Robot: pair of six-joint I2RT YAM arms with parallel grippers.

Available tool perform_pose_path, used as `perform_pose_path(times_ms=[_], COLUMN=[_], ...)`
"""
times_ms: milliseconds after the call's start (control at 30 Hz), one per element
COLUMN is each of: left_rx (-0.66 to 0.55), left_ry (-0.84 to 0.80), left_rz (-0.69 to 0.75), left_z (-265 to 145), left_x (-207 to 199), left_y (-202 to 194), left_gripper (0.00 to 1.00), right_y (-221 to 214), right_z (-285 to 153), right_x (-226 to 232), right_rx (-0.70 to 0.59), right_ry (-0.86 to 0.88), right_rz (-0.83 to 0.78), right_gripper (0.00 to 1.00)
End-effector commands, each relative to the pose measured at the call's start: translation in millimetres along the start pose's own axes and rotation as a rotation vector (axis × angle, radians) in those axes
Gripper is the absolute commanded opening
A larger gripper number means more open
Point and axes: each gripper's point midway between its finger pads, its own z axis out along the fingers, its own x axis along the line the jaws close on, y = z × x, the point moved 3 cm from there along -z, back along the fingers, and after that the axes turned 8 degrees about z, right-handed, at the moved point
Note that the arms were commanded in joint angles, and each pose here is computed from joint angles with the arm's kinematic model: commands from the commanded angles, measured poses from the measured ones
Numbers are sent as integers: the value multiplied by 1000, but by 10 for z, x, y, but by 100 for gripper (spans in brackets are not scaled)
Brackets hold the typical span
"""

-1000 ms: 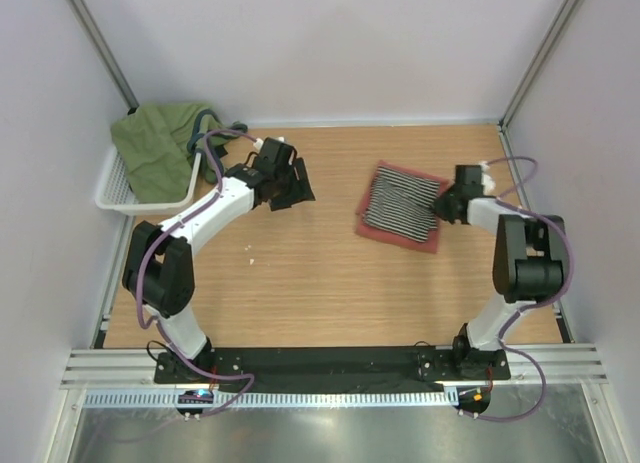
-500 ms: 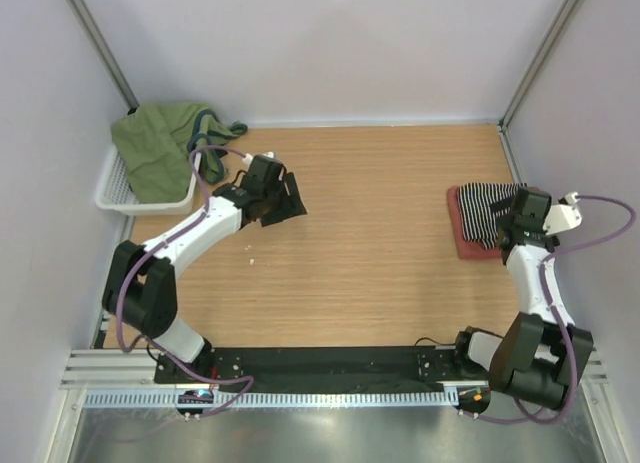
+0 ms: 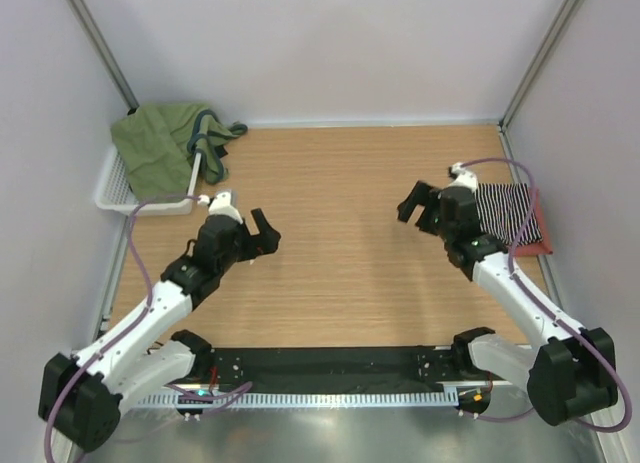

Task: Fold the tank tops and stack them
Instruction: Neatly place the folded tank top to the corner

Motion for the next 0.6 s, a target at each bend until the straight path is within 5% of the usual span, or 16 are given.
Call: perform_pose_path(times_ms=[0, 333, 567], left_rx=[-124, -210, -289], left_ry=[-32, 11, 62], left_rz=[49, 81, 70], left_z=[-110, -361, -434], left_x=[74, 367, 524], left_y=[16, -193, -214], left_gripper=[100, 100, 100], right_y=[-392, -1063, -1018], right_z=[-67, -49, -201], right_x=[205, 183, 156], right_rx=[66, 58, 15], right_ry=[180, 255, 304], right_rz=[-126, -197, -205], right_gripper=[100, 100, 100])
